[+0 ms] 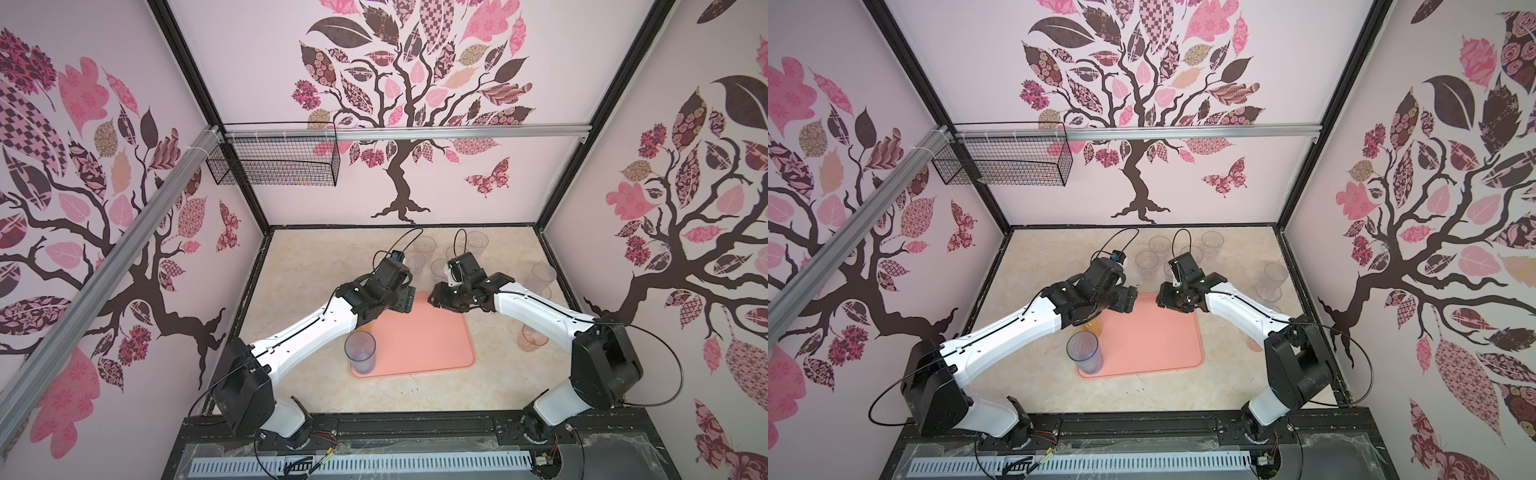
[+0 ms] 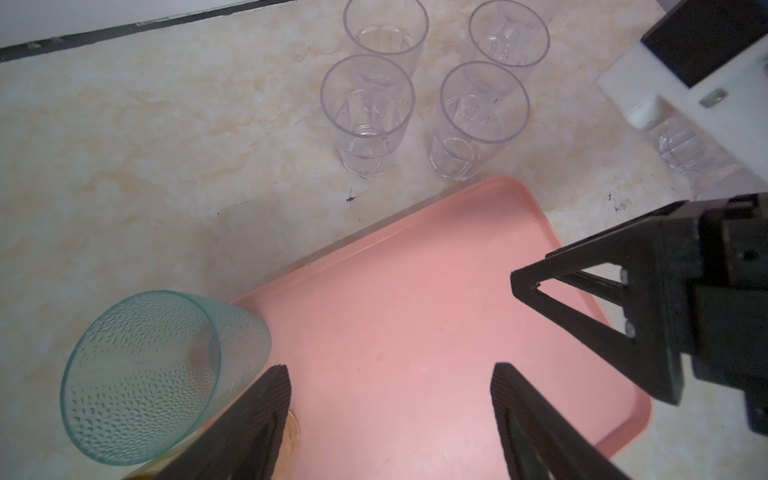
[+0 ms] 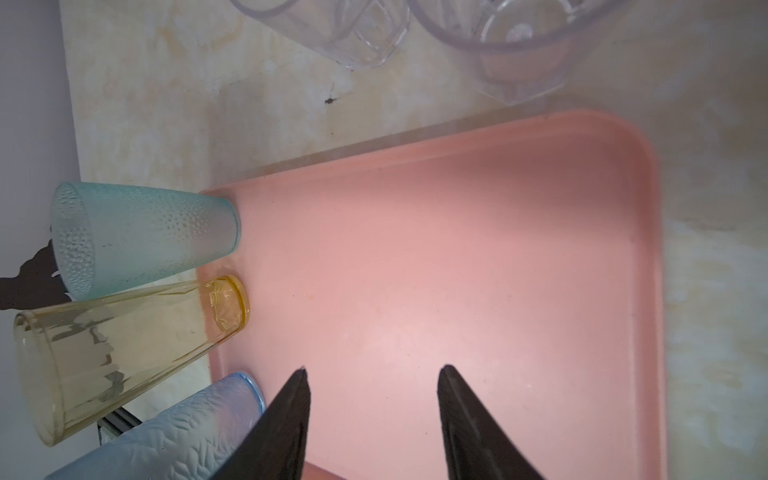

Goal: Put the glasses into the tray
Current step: 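Open right gripper and raise it toward the clear cups while left gripper withdraws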

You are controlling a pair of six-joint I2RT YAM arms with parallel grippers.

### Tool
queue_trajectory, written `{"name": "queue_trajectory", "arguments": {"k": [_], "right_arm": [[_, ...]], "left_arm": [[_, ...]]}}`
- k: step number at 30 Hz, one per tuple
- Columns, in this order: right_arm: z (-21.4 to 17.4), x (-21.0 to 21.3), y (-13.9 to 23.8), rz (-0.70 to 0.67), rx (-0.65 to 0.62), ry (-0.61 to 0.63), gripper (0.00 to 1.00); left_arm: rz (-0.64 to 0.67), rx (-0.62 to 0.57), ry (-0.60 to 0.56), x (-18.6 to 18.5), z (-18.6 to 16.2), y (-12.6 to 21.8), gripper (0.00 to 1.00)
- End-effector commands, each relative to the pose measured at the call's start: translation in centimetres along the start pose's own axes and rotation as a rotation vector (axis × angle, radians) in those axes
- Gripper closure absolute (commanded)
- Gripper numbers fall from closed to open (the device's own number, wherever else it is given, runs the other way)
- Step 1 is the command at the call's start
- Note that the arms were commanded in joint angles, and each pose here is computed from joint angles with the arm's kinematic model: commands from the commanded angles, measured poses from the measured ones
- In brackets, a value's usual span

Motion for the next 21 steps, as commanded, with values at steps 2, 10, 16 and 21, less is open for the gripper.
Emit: {"name": "queue_trajectory", "arguments": {"k": [2,10,16,21], "right_arm": [[0.2,0.7,2.4,0.038,-0.075,-0.033,0.46],[1.7,1.3,2.9,-0.031,-0.135,0.025,0.42],[5.5,2.1,3.2,-0.028,-0.183,0.033,0.41],[8.0,3.0,2.5,-0.066,-0.233,0.054,0.41]], "left_arm": [[-0.032,-0.030,-0.079,-0.4,2.0,0.8,0.19],[-0.056,-0.088,-0.062,2.4,3.9,1.7,0.17],[0.030,-0.129,-0.070,5.2,5.6,3.1,0.17],[0.127,-0.139,-0.044,7.9,6.4,3.5,0.17]]}}
Point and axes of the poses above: each gripper's point midway between its finger pads, its own y axis back along the fingers, its own x axis along the line the jaws close on, z = x × y, the point moved 9 cm from there along y, back along the fingers, and after that the axes turned 8 degrees about -y, right-handed, at the moved point
